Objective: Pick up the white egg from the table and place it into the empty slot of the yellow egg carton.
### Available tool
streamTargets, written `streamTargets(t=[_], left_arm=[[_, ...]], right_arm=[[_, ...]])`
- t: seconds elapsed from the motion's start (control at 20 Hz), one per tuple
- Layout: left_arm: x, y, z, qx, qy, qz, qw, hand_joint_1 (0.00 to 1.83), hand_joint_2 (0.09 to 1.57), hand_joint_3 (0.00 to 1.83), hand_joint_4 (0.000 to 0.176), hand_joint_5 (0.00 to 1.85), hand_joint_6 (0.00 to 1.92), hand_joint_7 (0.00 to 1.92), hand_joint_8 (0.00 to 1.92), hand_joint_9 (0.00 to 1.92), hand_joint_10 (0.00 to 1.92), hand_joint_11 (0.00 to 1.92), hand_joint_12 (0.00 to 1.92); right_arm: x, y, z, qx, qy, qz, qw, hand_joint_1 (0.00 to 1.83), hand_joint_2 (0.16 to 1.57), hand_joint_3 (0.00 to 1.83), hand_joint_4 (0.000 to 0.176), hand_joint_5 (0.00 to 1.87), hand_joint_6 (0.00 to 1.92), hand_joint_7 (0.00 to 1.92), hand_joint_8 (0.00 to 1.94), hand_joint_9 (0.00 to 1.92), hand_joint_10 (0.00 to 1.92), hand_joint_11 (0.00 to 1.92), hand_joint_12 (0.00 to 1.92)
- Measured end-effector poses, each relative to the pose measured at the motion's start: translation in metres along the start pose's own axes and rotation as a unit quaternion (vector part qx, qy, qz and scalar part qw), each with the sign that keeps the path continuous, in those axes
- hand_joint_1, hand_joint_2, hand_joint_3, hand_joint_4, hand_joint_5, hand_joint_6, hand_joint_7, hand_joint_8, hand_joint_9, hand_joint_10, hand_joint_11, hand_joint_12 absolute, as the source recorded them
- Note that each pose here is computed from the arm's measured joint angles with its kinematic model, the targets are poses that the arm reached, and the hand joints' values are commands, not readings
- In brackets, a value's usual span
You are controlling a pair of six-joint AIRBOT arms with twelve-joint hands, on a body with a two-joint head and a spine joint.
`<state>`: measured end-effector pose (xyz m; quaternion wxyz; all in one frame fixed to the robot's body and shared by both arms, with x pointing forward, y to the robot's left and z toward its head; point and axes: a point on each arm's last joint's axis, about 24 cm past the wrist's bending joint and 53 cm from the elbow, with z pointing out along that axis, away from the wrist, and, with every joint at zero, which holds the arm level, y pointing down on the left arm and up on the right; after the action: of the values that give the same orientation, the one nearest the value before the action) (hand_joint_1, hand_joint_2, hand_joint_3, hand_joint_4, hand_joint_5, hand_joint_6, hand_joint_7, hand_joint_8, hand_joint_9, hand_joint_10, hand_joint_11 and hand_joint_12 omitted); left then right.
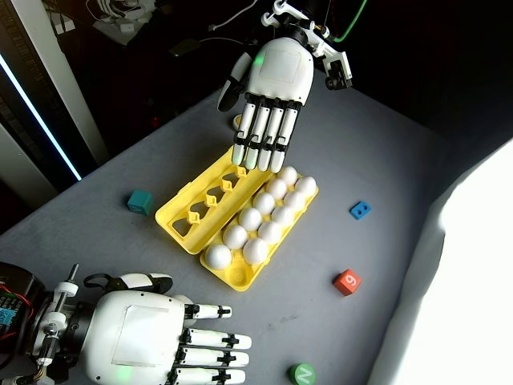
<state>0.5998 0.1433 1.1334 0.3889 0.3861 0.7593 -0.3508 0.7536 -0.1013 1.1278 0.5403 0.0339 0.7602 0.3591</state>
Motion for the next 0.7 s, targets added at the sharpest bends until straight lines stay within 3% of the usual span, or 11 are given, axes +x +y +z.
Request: streamTargets(t=[0.1, 0.4, 0.45, 0.5, 0.55, 0.65, 0.7], left_arm=[[0.0, 0.0, 0.0, 0.0, 0.0, 0.0, 1.0, 0.0, 1.17, 0.0, 0.0, 0.07, 0.0, 0.06, 0.01, 0.03, 0.0, 0.0, 0.0], [0.0, 0.001, 0.0, -0.001, 0.0, 0.0, 1.0, 0.0, 1.17, 0.0, 0.0, 0.06, 0.0, 0.04, 0.0, 0.02, 0.0, 0.0, 0.0], [0.0, 0.001, 0.0, -0.001, 0.0, 0.0, 1.0, 0.0, 1.18, 0.0, 0.0, 0.06, 0.0, 0.04, 0.0, 0.01, 0.0, 0.0, 0.0], [0.0, 0.001, 0.0, -0.001, 0.0, 0.0, 1.0, 0.0, 1.17, 0.0, 0.0, 0.07, 0.0, 0.04, 0.0, 0.01, 0.0, 0.0, 0.0], [0.0, 0.001, 0.0, -0.001, 0.0, 0.0, 1.0, 0.0, 1.17, 0.0, 0.0, 0.06, 0.0, 0.03, 0.0, 0.01, 0.0, 0.0, 0.0], [0.0, 0.001, 0.0, -0.001, 0.0, 0.0, 1.0, 0.0, 1.16, 0.0, 0.0, 0.07, 0.0, 0.04, 0.0, 0.02, 0.0, 0.0, 0.0], [0.0, 0.001, 0.0, -0.001, 0.0, 0.0, 1.0, 0.0, 1.17, 0.0, 0.0, 0.07, 0.01, 0.05, 0.01, 0.02, 0.01, 0.0, 0.0]], right_arm=[[-0.001, -0.002, 0.0, 0.002, -0.001, -0.002, 1.0, 0.77, 0.89, 0.0, 0.176, 0.73, 0.02, 0.01, 0.0, 0.0, 0.0, 0.0, 0.0], [-0.007, -0.014, -0.004, 0.013, -0.005, -0.007, 0.9999, 0.75, 0.9, 0.0, 0.176, 0.75, 0.02, 0.02, 0.01, 0.0, 0.0, 0.0, 0.0], [-0.006, -0.015, -0.004, 0.014, -0.004, -0.007, 0.9999, 0.78, 0.91, 0.0, 0.176, 0.84, 0.02, 0.01, 0.0, 0.0, 0.0, 0.0, 0.0], [-0.006, -0.015, -0.004, 0.014, -0.004, -0.007, 0.9999, 1.03, 0.97, 0.0, 0.176, 1.2, 0.34, 0.1, 0.01, 0.0, 0.0, 0.0, 0.0], [-0.006, -0.015, -0.004, 0.013, -0.004, -0.007, 0.9999, 1.08, 0.99, 0.0, 0.176, 1.24, 0.47, 0.11, 0.0, 0.0, 0.0, 0.0, 0.0], [-0.008, -0.014, -0.004, 0.011, -0.008, -0.006, 0.9999, 1.1, 0.99, 0.0, 0.176, 1.29, 0.44, 0.14, 0.0, 0.0, 0.0, 0.0, 0.0], [-0.008, -0.014, -0.004, 0.011, -0.008, -0.006, 0.9999, 1.11, 1.0, 0.0, 0.144, 1.27, 0.48, 0.19, 0.0, 0.03, 0.0, 0.0, 0.0]])
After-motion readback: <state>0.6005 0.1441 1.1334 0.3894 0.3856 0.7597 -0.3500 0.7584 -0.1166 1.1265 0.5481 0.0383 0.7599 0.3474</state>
